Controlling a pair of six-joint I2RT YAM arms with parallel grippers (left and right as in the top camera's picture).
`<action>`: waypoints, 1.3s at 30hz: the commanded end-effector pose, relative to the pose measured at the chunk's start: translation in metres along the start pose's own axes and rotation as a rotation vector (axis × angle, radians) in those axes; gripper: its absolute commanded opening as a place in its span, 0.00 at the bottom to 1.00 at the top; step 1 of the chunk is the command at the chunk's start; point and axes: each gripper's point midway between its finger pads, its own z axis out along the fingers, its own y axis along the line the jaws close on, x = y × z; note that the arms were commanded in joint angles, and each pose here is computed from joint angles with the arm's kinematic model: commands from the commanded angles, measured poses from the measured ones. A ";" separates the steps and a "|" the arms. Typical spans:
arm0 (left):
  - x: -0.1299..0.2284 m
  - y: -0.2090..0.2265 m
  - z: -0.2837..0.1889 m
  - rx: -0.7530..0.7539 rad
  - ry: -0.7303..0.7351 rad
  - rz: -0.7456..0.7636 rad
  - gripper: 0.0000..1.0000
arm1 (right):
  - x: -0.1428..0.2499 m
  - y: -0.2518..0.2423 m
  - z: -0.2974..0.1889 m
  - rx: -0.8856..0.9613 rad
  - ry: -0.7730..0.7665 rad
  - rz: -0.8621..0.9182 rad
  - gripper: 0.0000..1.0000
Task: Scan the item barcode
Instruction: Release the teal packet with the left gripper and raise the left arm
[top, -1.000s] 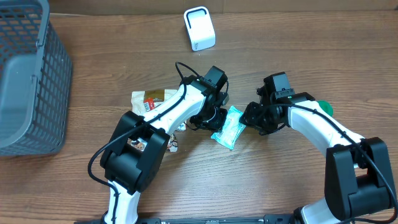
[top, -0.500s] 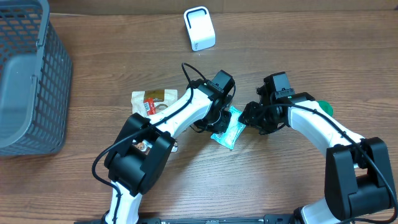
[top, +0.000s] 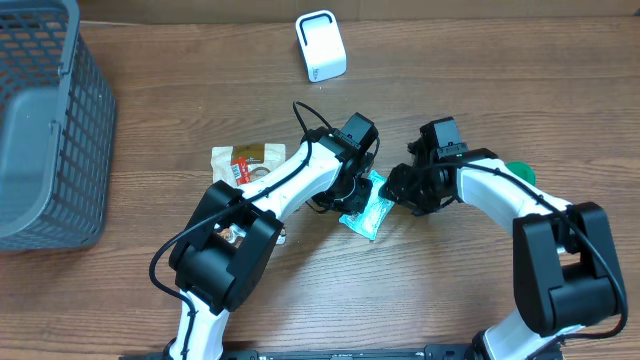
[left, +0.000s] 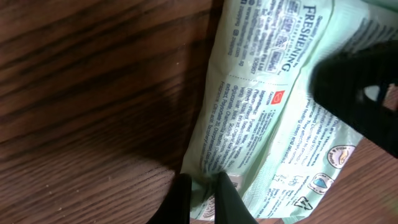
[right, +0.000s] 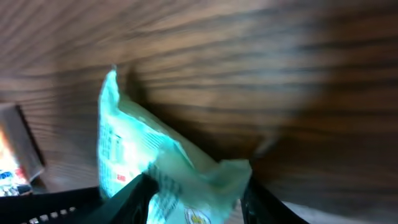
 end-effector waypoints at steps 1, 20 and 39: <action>0.001 0.009 0.015 -0.036 0.024 -0.017 0.06 | 0.010 0.008 0.010 -0.067 0.055 0.002 0.44; -0.002 0.027 0.009 -0.095 0.019 -0.032 0.16 | 0.012 0.020 0.010 -0.113 0.062 -0.073 0.04; -0.083 0.103 -0.139 -0.351 -0.323 -0.183 0.25 | 0.014 0.019 0.010 -0.109 0.071 -0.094 0.04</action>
